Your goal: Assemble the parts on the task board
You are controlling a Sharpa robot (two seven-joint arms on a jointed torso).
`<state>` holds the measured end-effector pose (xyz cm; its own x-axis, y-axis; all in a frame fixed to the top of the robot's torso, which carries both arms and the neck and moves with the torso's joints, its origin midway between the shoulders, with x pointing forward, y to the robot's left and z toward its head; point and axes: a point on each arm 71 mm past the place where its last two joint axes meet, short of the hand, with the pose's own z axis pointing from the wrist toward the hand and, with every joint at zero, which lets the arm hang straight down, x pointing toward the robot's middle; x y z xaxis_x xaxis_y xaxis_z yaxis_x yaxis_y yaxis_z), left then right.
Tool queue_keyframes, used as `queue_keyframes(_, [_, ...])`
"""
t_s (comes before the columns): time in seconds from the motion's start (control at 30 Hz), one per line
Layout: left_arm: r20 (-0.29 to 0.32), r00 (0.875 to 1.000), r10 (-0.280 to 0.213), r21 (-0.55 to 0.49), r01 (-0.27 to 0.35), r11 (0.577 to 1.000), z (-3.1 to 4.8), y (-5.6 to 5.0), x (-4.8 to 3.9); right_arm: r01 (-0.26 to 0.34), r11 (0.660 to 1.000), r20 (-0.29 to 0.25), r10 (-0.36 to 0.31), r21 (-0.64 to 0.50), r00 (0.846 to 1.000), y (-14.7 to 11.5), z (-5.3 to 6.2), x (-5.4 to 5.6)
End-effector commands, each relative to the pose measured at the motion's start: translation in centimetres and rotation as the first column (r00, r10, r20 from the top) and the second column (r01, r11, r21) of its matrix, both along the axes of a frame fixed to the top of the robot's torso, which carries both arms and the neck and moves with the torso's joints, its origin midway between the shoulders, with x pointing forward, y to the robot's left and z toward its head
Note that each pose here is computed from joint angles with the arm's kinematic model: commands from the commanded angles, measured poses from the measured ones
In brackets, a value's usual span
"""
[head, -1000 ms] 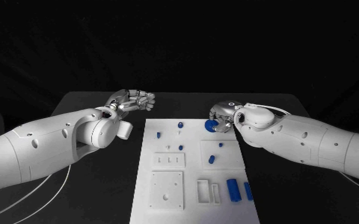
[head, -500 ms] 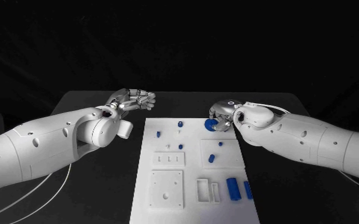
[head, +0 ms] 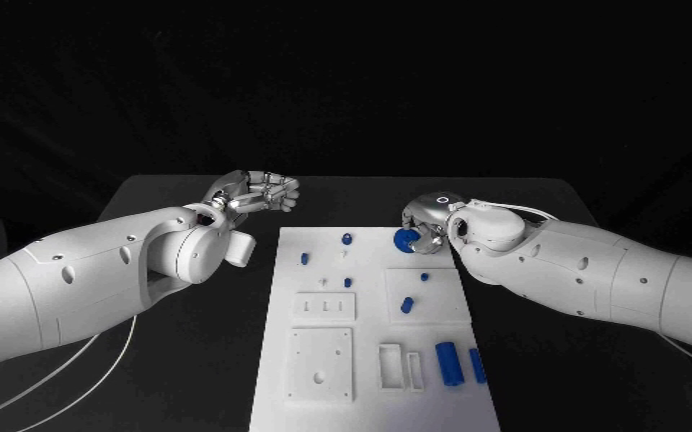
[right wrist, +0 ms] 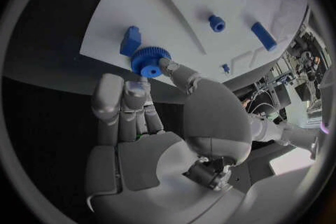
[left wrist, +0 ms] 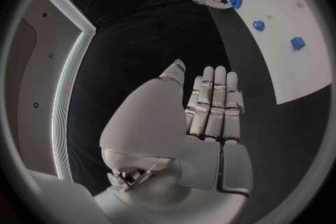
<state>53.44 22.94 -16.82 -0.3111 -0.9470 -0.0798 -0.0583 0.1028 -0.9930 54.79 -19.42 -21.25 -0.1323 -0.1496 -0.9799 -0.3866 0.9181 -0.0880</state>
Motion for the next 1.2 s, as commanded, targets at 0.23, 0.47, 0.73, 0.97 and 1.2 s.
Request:
queue_keyframes(0.23, [0.021,0.999,-0.032,0.02,0.032,0.999,0.17,-0.3,-0.1,-0.012,1.0,0.082,0.011,0.004,0.997,0.4,-0.2,-0.6])
queue_keyframes(0.47, [0.023,0.999,-0.029,0.022,0.029,0.999,0.18,-0.3,-0.09,-0.02,0.999,0.144,0.014,0.036,0.989,0.8,0.5,-1.1])
queue_keyframes(0.73, [0.028,0.999,-0.021,0.025,0.02,0.999,0.2,-0.1,-0.03,-0.067,0.995,0.194,0.052,0.074,0.98,2.8,1.9,-2.2])
queue_keyframes(0.97, [0.028,0.999,-0.023,0.024,0.023,0.999,0.2,-0.2,-0.02,-0.133,0.987,0.19,0.113,0.096,0.975,5.9,2.5,-3.6])
queue_keyframes(1.2, [0.028,0.999,-0.026,0.024,0.025,0.999,0.2,-0.3,-0.04,-0.177,0.979,0.195,0.156,0.097,0.968,8.5,2.6,-4.3])
